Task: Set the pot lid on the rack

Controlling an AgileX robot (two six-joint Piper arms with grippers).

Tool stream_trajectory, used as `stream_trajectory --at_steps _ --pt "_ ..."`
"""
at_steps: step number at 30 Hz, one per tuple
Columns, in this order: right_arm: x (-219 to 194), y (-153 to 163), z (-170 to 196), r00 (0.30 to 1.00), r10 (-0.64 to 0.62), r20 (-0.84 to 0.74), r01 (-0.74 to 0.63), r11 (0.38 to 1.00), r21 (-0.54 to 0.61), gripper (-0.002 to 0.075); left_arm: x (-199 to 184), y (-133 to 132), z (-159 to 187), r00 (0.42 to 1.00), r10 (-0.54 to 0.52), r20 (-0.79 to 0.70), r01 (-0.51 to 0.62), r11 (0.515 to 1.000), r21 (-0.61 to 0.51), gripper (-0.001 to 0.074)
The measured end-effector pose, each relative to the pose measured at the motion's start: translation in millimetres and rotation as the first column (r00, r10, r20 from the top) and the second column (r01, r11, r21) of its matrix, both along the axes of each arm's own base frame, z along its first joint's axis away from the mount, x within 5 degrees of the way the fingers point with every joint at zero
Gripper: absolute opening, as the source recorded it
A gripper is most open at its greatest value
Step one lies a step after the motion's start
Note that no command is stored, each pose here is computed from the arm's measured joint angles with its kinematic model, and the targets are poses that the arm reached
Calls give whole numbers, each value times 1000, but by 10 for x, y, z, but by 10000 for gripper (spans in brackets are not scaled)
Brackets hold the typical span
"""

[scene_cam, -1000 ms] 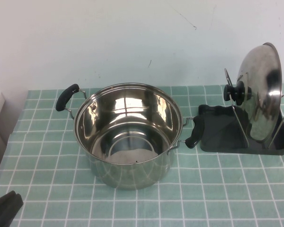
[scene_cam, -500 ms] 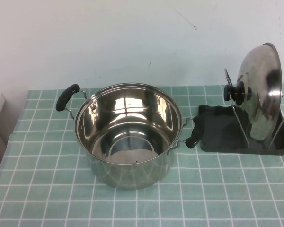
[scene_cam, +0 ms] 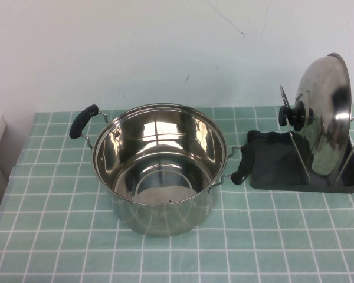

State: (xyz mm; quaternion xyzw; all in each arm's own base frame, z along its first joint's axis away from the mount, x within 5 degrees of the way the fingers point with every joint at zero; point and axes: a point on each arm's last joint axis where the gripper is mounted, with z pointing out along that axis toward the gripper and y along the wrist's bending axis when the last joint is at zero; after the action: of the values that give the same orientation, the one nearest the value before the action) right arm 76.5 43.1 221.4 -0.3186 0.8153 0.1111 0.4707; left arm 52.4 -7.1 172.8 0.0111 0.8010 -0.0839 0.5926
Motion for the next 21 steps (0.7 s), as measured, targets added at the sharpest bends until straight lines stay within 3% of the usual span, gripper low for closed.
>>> stream_trajectory --at_steps 21 --pt "-4 4 -2 1000 5 -4 -5 1000 1 0 -3 -4 -2 1000 -8 -5 9 1000 11 -2"
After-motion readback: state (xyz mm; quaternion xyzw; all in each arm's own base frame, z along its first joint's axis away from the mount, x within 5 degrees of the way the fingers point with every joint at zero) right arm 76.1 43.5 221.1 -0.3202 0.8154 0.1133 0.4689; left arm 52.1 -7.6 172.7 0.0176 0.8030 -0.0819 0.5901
